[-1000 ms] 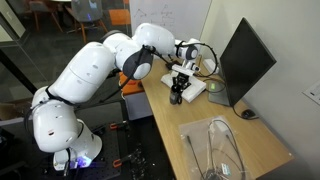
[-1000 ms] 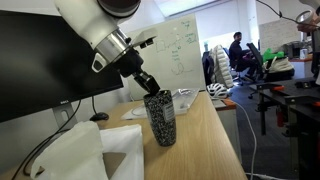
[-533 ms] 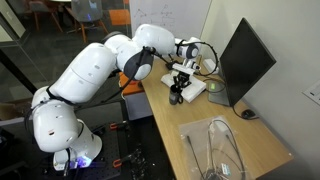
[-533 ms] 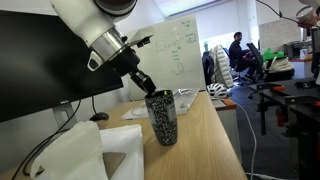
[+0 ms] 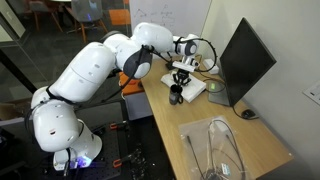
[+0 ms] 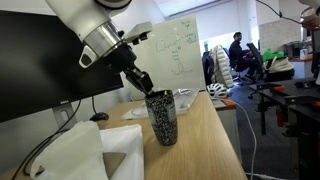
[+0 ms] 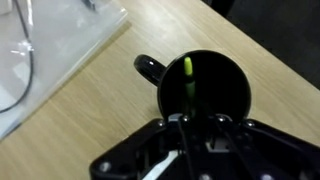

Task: Take the yellow pen out of the mug

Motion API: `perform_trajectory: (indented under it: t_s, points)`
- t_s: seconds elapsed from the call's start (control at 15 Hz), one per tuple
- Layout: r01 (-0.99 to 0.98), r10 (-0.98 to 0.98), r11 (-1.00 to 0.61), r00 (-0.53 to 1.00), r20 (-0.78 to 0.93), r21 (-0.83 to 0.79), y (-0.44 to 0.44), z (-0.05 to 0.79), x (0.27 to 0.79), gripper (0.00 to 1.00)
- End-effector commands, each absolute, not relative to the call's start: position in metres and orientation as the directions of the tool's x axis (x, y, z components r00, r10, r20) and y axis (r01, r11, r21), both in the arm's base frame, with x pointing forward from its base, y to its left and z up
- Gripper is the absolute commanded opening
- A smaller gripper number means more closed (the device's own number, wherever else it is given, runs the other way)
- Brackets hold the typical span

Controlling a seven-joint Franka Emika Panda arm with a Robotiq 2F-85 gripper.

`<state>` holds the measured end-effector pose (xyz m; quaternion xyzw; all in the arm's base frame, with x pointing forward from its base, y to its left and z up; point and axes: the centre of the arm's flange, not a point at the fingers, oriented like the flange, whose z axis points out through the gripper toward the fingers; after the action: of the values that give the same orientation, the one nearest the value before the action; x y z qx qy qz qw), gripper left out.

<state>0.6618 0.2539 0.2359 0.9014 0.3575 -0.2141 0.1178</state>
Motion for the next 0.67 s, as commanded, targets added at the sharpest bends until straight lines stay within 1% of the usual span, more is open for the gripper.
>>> perform_trajectory:
  t_s: [0.0,0.2,0.33,0.4,0.53,0.6]
  points:
    - [0.768,0.65,-0.639,0.575,-0.497,0.052,0.255,0.235,0.662,0.21]
    - [0.822,0.698,-0.568,0.509,-0.504,0.044,0.251,0.234,0.656,0.23]
    - [0.852,0.733,-0.522,0.466,-0.496,0.029,0.248,0.238,0.651,0.29]
    - [0.863,0.746,-0.504,0.45,-0.492,0.025,0.248,0.239,0.648,0.3]
    - [0.879,0.773,-0.477,0.418,-0.477,-0.001,0.249,0.24,0.643,0.31]
    - [0.882,0.777,-0.471,0.415,-0.473,0.0,0.25,0.24,0.641,0.3]
